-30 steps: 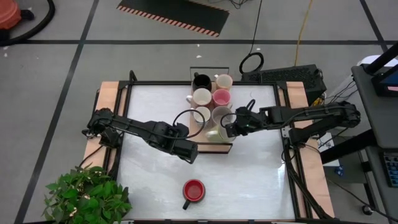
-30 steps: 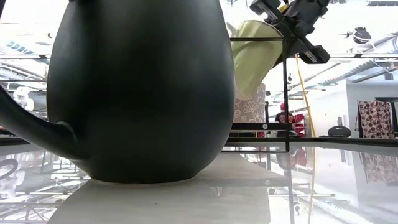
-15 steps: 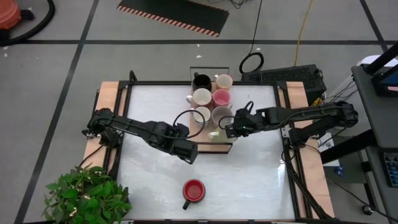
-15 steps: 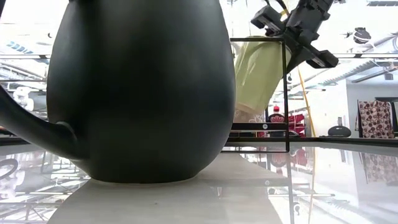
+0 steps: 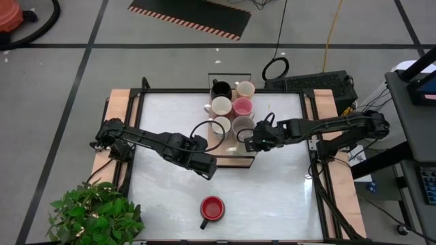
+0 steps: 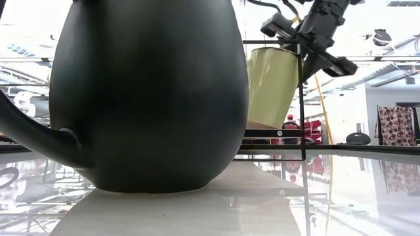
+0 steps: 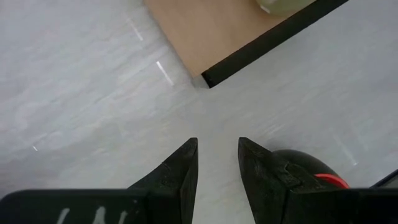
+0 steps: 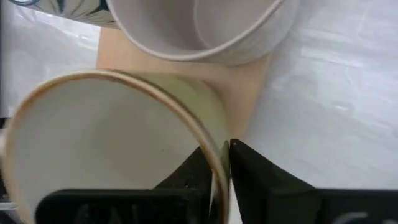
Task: Place coffee mugs
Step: Put the green mug on the shelf, then put the black orange mug on the shelf
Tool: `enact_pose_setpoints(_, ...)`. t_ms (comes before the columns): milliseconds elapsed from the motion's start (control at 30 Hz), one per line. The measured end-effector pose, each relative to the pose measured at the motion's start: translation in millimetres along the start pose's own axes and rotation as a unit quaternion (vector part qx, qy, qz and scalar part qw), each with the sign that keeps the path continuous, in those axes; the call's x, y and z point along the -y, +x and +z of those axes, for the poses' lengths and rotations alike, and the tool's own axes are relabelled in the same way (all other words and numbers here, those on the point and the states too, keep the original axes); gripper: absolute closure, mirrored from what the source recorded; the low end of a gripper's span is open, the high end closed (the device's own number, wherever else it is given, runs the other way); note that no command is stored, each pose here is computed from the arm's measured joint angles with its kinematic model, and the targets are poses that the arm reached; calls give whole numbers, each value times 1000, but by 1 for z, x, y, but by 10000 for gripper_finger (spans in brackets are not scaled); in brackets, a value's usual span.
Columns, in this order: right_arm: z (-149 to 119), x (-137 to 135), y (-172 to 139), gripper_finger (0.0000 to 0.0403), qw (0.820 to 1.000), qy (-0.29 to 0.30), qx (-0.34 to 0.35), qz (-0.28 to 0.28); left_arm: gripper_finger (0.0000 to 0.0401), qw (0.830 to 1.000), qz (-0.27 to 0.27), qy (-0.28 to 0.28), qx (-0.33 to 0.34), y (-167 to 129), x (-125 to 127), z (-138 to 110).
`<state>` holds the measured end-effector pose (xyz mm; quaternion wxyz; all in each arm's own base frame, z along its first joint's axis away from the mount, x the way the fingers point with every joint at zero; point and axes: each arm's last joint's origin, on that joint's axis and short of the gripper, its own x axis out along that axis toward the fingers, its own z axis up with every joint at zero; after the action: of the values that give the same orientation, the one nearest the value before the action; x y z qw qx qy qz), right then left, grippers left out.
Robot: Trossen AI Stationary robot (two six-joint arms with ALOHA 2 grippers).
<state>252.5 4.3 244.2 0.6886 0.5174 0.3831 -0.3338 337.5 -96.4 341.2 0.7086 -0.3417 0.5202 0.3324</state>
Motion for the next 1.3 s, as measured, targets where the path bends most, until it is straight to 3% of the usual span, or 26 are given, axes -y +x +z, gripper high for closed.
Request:
enact_pose_setpoints(333, 0, 1, -7, 239, 1000, -14, -1, 9, 283, 1000, 1, 13, 0, 0, -1, 1)
enact_pose_setpoints(567, 2, 0, -18, 186, 999, -13, 9, 41, 283, 1000, 3, 9, 2, 1, -2, 6)
enact_pose_setpoints(800, 4, 1, -31, 161, 997, -20, 20, 68, 283, 1000, 3, 9, 2, 1, -1, 4)
enact_pose_setpoints(967, 7, 4, -42, 156, 996, -29, 30, 84, 283, 1000, 16, -24, -3, 0, -2, -3)
enact_pose_setpoints(1300, 9, 11, -65, 156, 990, -53, 57, 115, 283, 997, 5, -43, -63, -5, 3, -28)
